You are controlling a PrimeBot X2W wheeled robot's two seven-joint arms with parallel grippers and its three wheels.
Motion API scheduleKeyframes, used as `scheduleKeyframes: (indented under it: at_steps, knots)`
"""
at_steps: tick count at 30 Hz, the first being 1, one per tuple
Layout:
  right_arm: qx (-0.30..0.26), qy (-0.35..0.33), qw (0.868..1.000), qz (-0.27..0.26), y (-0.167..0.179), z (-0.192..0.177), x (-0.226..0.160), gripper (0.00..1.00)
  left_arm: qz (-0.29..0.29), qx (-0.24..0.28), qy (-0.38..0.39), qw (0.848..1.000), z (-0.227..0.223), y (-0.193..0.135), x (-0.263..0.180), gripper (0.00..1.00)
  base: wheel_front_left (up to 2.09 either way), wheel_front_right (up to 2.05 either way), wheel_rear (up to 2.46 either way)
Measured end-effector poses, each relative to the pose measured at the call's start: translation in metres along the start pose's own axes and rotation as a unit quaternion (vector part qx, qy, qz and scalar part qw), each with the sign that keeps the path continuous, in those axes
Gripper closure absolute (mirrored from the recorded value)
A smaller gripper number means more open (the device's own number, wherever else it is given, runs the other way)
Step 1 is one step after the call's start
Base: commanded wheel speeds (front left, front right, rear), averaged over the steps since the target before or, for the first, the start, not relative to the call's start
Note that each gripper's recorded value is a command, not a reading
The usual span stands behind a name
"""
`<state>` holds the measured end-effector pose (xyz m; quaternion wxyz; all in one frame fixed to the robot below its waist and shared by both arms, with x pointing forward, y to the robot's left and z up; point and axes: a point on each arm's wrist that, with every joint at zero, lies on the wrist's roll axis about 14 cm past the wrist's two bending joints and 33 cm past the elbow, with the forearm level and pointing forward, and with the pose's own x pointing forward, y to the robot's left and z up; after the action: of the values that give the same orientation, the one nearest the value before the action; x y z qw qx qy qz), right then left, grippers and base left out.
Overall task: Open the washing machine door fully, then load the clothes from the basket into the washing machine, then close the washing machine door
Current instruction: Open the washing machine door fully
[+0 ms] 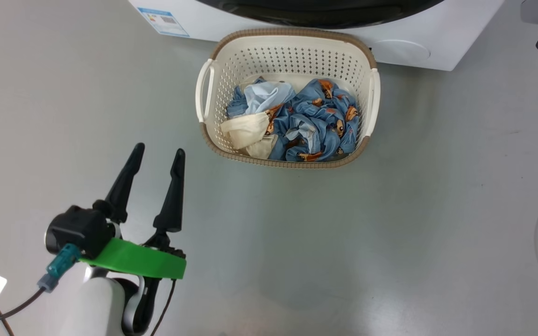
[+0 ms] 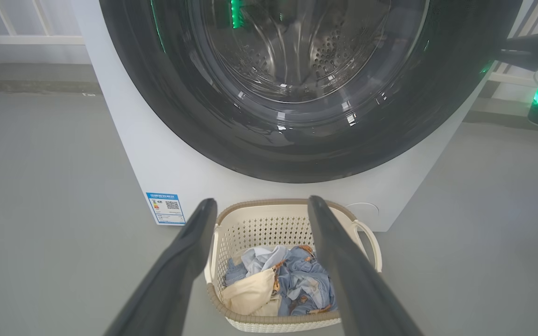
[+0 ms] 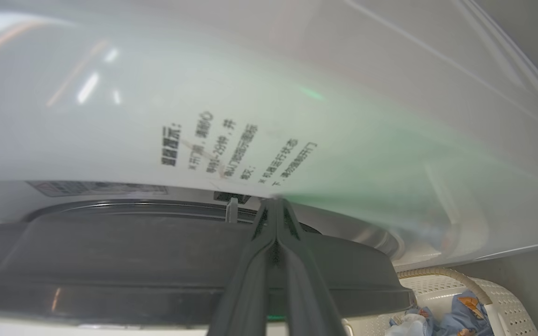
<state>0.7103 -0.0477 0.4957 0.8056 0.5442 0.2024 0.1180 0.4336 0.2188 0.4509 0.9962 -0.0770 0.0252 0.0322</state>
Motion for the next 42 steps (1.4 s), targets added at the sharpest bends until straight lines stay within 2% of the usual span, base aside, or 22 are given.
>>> scheduleKeyframes:
  at_steps: [13,25,32,42]
  knots:
    - [-0.003,0.022,1.000,0.003,0.005,-0.010,0.013,1.00,0.014,-0.003,0.005,1.000,-0.002,0.009,-0.003,0.00,0.00,0.00,0.00]
    - [-0.002,0.119,0.993,0.011,0.009,-0.022,0.003,1.00,0.009,-0.009,-0.001,1.000,-0.001,0.005,0.000,0.00,0.00,0.00,0.00]
    - [0.002,0.189,0.982,0.021,0.009,-0.037,-0.018,1.00,0.002,-0.012,-0.012,1.000,0.007,0.000,0.002,0.00,0.00,0.00,0.00]
    - [-0.008,0.287,0.958,0.021,-0.002,-0.060,-0.061,1.00,-0.009,-0.009,-0.028,1.000,0.018,-0.007,0.000,0.00,0.00,0.00,0.00]
